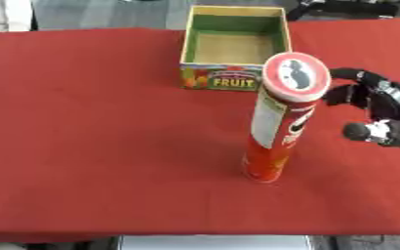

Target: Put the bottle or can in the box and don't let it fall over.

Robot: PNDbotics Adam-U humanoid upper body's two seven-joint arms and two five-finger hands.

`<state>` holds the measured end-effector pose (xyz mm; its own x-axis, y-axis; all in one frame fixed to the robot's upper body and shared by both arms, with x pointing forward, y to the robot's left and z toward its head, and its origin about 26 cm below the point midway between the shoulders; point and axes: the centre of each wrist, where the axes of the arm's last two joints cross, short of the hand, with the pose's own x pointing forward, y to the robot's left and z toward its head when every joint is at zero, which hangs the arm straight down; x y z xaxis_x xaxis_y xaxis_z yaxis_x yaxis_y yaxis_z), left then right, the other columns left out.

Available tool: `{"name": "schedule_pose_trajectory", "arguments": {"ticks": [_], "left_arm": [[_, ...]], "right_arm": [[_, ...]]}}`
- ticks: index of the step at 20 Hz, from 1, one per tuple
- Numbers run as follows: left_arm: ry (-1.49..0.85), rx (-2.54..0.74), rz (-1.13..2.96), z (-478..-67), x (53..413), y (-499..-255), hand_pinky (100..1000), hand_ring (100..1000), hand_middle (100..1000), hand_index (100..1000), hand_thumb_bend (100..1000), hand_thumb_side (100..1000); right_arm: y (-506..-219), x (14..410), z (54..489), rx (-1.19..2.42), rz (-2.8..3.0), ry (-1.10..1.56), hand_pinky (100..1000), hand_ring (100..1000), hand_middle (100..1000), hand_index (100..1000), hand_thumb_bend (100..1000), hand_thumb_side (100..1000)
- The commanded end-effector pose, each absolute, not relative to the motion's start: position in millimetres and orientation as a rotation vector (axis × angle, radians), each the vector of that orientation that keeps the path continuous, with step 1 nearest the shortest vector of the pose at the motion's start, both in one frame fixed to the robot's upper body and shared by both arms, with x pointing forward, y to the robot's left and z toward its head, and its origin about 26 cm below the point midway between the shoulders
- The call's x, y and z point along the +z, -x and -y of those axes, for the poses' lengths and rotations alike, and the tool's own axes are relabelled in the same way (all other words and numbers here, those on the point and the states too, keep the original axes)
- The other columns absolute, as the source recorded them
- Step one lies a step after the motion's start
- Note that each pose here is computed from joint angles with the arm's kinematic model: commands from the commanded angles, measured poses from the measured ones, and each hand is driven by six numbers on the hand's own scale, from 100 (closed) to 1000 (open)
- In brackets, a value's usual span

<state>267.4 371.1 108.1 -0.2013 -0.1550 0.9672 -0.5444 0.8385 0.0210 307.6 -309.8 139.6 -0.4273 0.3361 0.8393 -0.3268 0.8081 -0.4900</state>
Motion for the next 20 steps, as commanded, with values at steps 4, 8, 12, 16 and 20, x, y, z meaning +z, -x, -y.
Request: {"name": "schedule_pose_trajectory", "arguments": {"ticks": [4, 8, 12, 16, 20], "left_arm": [[-0.545, 0.365, 1.789, -373, 116, -269, 716, 809, 749, 785, 452, 758], [-0.544, 0.366, 1.788, -372, 116, -269, 716, 809, 750, 785, 452, 758], [-0.541, 0.366, 1.787, -372, 116, -269, 717, 809, 750, 785, 452, 759], [-0.541, 0.367, 1.787, -372, 115, -269, 717, 809, 750, 785, 451, 759], [-0.538, 0.368, 1.787, -371, 115, -269, 717, 810, 750, 785, 450, 759]], "right_arm": [[-313, 146, 304, 0.782, 1.879, -0.006, 747, 747, 872, 878, 1000, 541], [-315, 146, 301, 0.789, 1.874, -0.009, 748, 752, 877, 882, 1000, 541], [-317, 146, 296, 0.8, 1.871, -0.026, 747, 751, 876, 881, 1000, 541], [-319, 145, 289, 0.816, 1.869, -0.058, 747, 751, 876, 881, 1000, 541], [-322, 144, 284, 0.823, 1.868, -0.084, 746, 751, 876, 880, 1000, 541]]}}
